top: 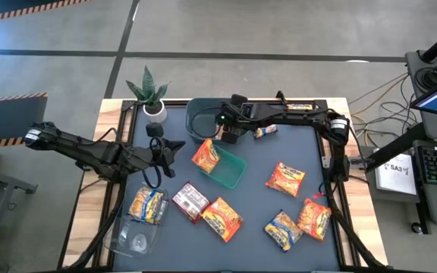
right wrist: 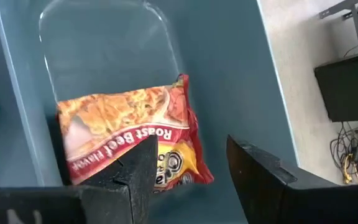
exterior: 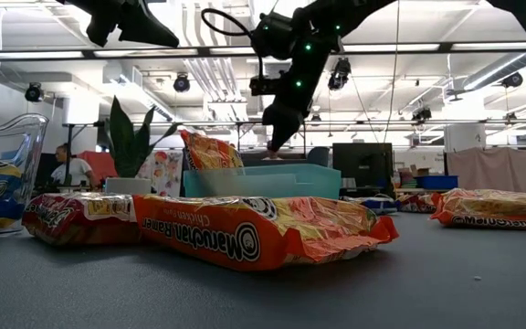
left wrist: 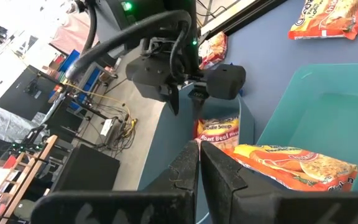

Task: Sort Maruchan noodles
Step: Put the red noodle pack into the blue bin

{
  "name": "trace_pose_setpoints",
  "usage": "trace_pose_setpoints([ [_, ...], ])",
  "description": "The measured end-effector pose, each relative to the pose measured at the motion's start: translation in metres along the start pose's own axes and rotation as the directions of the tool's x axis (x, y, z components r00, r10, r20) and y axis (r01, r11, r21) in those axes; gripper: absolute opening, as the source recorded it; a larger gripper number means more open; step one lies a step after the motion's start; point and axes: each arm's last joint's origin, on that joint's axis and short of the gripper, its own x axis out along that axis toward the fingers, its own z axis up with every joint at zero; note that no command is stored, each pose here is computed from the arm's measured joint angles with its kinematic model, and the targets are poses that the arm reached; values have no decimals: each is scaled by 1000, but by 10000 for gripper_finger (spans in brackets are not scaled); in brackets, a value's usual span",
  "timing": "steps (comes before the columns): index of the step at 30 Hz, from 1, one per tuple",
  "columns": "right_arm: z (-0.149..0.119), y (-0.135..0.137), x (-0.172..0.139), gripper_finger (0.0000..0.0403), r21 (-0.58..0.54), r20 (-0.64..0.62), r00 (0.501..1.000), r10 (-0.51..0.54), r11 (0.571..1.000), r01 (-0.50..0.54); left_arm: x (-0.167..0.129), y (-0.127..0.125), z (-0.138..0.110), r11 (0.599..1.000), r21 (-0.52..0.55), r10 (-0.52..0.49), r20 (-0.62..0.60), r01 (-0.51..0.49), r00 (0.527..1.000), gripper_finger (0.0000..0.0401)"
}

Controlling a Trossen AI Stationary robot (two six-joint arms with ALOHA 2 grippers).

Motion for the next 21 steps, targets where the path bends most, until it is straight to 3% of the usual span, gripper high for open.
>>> trace_pose_setpoints([
  [8,-3,9,-25,178,110,-21,999,29,994,-27,0,0,0,1000,0,-5,1,5,1000,0],
  [21,-13,67,-77,173,107,59,988,142,983,-147,1,-1,0,999,-33,-8,1,8,1000,0],
])
